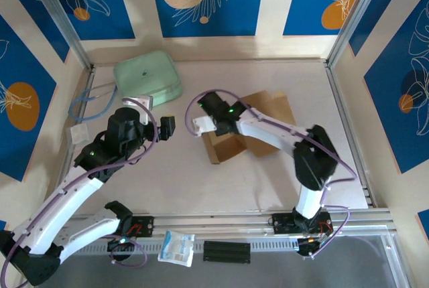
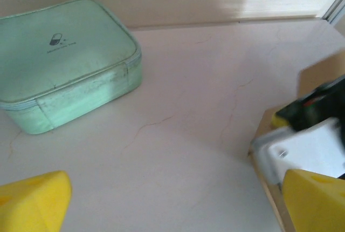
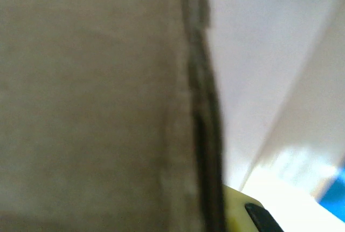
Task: Fold the paper box
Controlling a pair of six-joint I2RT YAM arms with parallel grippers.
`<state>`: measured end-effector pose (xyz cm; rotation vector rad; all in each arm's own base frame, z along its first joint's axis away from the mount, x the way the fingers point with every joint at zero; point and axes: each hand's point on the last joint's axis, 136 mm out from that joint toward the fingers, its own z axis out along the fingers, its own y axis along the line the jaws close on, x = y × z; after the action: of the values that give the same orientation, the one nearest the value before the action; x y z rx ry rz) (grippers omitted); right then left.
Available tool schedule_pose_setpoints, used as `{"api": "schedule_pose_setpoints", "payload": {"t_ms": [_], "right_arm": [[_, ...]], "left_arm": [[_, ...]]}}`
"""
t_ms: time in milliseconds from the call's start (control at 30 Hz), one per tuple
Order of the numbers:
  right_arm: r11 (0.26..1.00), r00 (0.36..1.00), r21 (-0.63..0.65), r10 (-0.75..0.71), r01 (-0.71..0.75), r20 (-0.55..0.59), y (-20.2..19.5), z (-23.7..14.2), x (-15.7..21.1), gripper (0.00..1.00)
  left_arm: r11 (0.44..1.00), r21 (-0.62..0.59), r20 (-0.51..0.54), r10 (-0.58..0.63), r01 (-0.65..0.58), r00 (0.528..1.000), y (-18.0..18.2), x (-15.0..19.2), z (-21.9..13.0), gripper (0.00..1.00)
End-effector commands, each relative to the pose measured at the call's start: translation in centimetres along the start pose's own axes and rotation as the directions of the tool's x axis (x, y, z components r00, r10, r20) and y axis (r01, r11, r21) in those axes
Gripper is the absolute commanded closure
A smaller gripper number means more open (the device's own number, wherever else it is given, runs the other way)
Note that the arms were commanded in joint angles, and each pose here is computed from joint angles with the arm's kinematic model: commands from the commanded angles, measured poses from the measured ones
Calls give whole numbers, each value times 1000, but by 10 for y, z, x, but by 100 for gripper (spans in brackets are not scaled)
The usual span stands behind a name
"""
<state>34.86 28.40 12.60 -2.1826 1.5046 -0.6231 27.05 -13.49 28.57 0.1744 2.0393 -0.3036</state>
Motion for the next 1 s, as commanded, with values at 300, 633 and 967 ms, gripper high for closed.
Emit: {"api": "schedule_pose_setpoints", "payload": {"t_ms": [300,633,967], "right_arm": [[997,995,-32,-74,77,69,30,5,-52,43],[879,877,-60,476,-473,61,-5,-53,-27,42],[-100,-19,-299,965,-949,-263,42,-76,29,25]], "left_arm": [[1000,7,-36,-11,11,999,-1,21,13,1],[984,178,-43,14,-6,999,-36,14,25,1],[972,231,-189,3,42,982,-56,31,47,0]]}}
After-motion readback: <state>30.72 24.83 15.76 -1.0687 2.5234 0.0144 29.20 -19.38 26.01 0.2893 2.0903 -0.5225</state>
